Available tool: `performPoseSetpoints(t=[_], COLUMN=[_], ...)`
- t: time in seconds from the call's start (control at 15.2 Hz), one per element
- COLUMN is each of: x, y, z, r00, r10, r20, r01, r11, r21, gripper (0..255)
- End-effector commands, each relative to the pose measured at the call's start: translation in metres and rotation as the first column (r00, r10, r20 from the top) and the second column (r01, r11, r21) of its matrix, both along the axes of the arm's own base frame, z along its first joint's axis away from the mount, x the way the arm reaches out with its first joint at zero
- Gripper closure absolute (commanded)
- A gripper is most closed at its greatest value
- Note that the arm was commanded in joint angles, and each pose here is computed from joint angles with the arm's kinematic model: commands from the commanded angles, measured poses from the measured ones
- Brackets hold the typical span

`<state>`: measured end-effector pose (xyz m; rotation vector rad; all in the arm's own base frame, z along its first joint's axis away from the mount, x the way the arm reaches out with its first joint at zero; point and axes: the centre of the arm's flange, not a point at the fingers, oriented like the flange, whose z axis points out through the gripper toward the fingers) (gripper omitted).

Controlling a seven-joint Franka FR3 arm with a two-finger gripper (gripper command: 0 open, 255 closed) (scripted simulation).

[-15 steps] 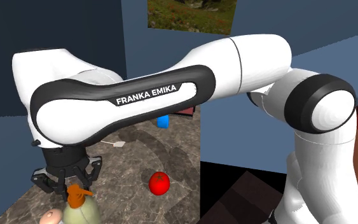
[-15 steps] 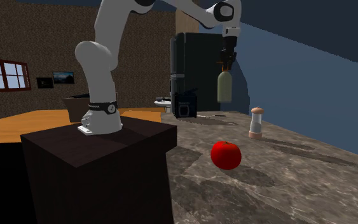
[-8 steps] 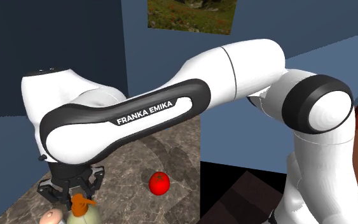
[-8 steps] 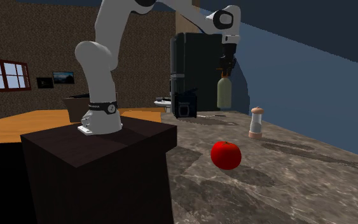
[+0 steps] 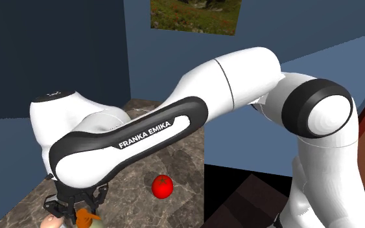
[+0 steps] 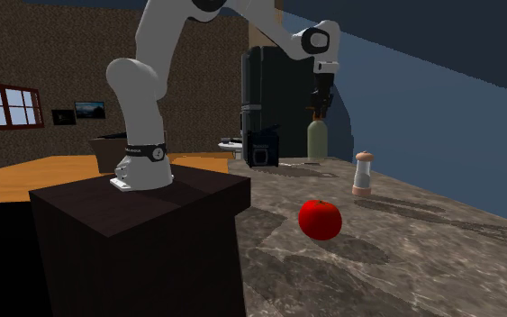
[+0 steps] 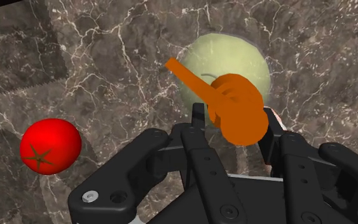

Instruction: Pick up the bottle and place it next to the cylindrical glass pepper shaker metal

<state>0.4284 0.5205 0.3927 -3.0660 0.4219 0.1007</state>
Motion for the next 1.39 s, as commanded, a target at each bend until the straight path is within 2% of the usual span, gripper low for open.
performPoseSetpoints(t=[0.0, 1.32], x=[0.001, 0.001], y=[-0.001, -0.001], z=[-0.010, -0.116], r00=[1.000, 1.000], r10=[0.000, 0.000], r20=[0.001, 0.001], r01=[0.000, 0.000], r11=[1.000, 1.000], r21=[0.001, 0.001], gripper=[255, 255])
